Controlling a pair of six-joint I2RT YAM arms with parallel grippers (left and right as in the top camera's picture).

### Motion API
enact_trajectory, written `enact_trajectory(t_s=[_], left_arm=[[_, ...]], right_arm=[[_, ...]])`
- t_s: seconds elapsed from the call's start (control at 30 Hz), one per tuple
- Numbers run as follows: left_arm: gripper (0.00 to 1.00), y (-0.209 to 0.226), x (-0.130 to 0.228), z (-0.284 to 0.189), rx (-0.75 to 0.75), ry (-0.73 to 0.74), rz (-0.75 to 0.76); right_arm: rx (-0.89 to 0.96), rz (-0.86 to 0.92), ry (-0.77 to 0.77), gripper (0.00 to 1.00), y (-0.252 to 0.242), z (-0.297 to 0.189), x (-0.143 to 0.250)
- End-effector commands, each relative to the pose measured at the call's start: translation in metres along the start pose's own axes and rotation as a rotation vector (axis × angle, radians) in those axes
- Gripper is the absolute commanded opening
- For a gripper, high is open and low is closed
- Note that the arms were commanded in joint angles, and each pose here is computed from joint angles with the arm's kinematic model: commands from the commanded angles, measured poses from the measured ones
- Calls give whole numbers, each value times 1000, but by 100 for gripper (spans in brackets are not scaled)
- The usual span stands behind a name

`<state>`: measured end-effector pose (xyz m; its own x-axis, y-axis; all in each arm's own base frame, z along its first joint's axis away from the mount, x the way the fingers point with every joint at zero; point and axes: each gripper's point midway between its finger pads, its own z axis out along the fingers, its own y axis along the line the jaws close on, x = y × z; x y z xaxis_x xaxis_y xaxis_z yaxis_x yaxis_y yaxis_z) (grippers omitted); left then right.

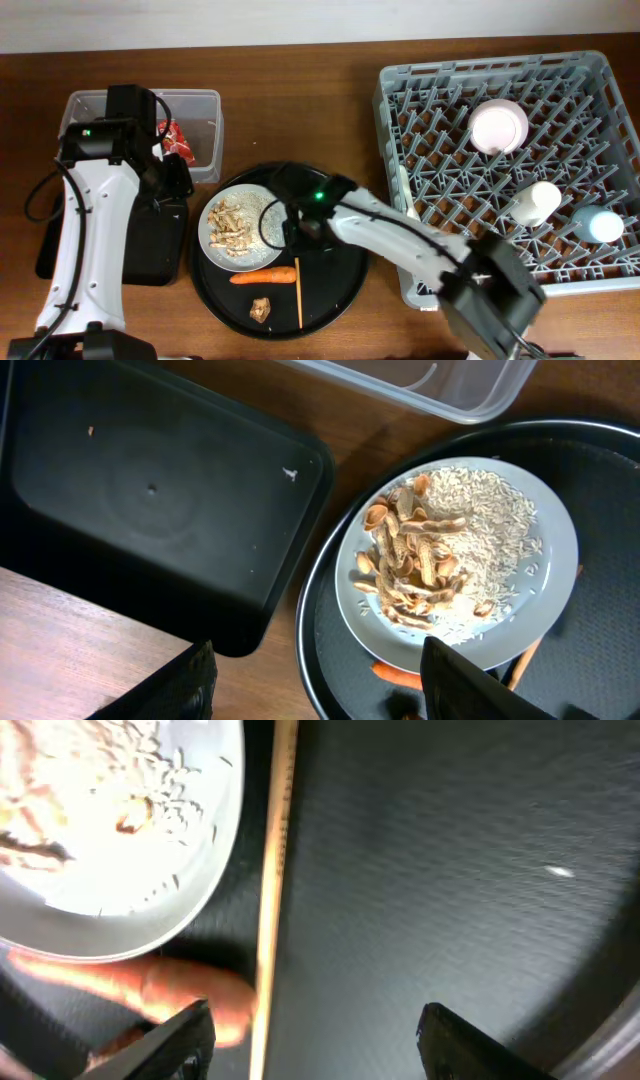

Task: Sort waste into correct bins and load items into the dishwasher rack
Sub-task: 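Grasp the wooden chopstick on the tray with the right gripper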

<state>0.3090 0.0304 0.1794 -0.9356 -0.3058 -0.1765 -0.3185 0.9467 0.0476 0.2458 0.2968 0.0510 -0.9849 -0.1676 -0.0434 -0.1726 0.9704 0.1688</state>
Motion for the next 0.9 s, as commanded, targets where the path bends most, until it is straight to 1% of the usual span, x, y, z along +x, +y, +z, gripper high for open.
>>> enact_trajectory(t_s=[0.0, 0.4, 0.43, 0.47, 0.53, 0.57, 0.6, 0.7, 0.77, 0.87], left_arm=[[65, -1, 0, 0, 9, 7, -1], [65, -1, 0, 0, 9, 7, -1], [65, -1, 0, 0, 9, 7, -1], [65, -1, 0, 0, 9, 7, -1], [65, -1, 1, 0, 9, 7, -1], [65, -1, 0, 0, 9, 7, -1], [65, -1, 1, 0, 9, 7, -1], [65, -1, 1, 0, 9, 7, -1], [65, -1, 1, 0, 9, 7, -1], [65, -1, 1, 0, 9, 7, -1]], right_arm=[[11, 88, 7, 68, 6, 19, -3], [48, 153, 34, 68, 1, 53, -5], [55, 155, 41, 66, 0, 57, -4], [58, 164, 44, 61, -1, 59, -3], [72, 193, 39, 46, -3, 60, -4], [71, 199, 41, 33, -3, 60, -4], [70, 199, 43, 29, -3, 60, -3], [63, 201, 60, 9, -2, 60, 0], [72, 202, 68, 4, -4, 59, 2], [83, 204, 79, 4, -6, 55, 3]])
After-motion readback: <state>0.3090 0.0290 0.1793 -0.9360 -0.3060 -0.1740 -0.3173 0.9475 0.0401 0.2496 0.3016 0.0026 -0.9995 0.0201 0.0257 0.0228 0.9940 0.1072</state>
